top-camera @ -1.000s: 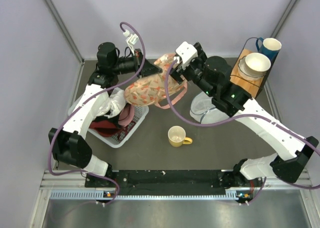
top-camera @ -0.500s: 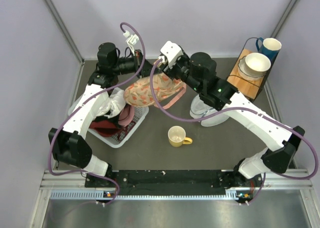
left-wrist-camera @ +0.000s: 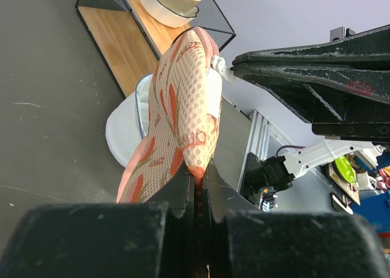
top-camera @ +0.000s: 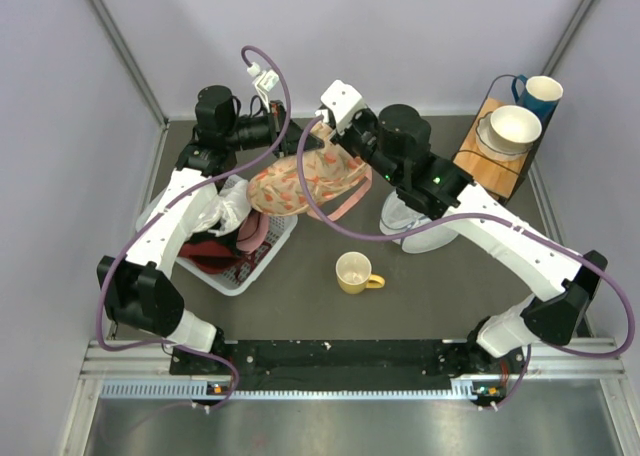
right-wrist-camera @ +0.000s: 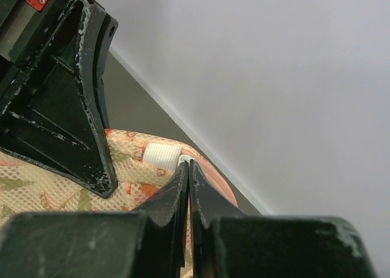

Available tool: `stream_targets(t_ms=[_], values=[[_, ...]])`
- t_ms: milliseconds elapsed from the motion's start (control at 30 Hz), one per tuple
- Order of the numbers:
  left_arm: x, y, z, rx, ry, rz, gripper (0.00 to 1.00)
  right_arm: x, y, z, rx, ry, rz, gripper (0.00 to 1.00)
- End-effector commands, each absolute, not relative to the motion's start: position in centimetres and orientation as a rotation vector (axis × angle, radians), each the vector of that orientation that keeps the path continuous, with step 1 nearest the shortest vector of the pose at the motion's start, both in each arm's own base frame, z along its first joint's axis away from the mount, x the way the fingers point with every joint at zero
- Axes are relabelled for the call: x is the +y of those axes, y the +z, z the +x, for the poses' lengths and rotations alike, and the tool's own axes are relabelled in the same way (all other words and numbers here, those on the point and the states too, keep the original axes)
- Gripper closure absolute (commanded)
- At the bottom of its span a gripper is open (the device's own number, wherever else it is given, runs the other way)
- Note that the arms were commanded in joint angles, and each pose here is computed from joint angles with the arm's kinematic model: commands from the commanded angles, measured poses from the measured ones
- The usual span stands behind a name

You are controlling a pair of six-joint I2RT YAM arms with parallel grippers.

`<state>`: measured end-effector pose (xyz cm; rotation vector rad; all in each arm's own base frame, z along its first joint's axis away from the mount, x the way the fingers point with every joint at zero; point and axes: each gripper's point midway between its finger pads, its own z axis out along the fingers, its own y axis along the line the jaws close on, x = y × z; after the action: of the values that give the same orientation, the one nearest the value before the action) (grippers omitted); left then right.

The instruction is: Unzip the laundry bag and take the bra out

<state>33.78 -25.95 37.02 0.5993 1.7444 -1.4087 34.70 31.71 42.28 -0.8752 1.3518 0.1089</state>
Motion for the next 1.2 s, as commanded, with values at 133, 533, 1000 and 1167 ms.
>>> stream_targets(t_ms=[133, 533, 1000, 1167], values=[[-25.9, 39.4, 32.9, 1.651, -1.385, 0.658, 1.00, 31.3, 44.4, 34.1, 1.305, 0.121, -0.821, 1.00], [-25.9, 39.6, 32.8, 1.648, -1.390, 0.655, 1.00, 31.8, 43.2, 34.1, 1.322, 0.135, -0.840, 0.72], [-26.0, 39.5, 32.7, 1.651, -1.404, 0.660, 1.00, 29.7, 43.4, 35.1, 1.349, 0.128, -0.751, 1.00], [-25.9, 39.5, 32.4, 1.645, -1.404, 0.671, 1.00, 27.3, 43.3, 36.2, 1.402, 0.237, -0.671, 1.00]])
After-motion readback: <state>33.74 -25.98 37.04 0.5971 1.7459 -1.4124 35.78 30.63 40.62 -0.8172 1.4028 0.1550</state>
